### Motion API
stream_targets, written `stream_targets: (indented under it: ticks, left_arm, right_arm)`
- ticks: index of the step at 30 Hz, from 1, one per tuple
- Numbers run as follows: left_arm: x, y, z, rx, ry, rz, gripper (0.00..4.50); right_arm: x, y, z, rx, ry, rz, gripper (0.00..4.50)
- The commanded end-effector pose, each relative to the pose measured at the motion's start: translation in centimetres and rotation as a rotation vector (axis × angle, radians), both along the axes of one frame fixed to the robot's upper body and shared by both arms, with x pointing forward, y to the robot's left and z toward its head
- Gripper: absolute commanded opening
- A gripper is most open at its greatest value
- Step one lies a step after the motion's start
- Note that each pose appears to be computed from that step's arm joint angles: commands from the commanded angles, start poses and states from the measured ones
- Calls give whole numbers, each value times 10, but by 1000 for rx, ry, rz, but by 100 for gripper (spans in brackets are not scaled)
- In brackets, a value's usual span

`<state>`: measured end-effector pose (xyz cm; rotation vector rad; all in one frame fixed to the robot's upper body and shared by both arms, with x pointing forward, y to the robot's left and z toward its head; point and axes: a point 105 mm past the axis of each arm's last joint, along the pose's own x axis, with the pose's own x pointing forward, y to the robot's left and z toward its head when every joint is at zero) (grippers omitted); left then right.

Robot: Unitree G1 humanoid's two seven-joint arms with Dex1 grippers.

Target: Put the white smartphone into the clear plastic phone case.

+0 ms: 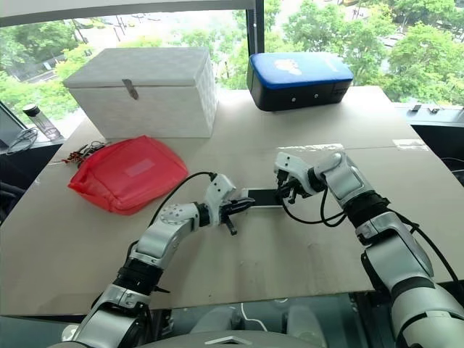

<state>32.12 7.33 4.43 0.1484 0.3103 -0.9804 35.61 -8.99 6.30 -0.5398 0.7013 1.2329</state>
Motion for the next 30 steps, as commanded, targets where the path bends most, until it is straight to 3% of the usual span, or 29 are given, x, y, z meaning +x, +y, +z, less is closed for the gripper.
stream_targets:
  ticks: [1,22,26,30]
  left_arm:
    - [-2,0,-2,4,6,-9,2]
    - [-4,1,-3,6,16,1,2]
    - [-3,0,3,-22,-2,4,2]
    - [2,0,24,-129,-49,29,2]
  right_arm:
    - [-51,-57,-102,-321,316,-114,0]
    - [-72,-60,-122,-293,403,-164,0]
    - [-52,-43,-109,-130,298,-227,0]
    - [-22,-12,-49,235,82,-270,0]
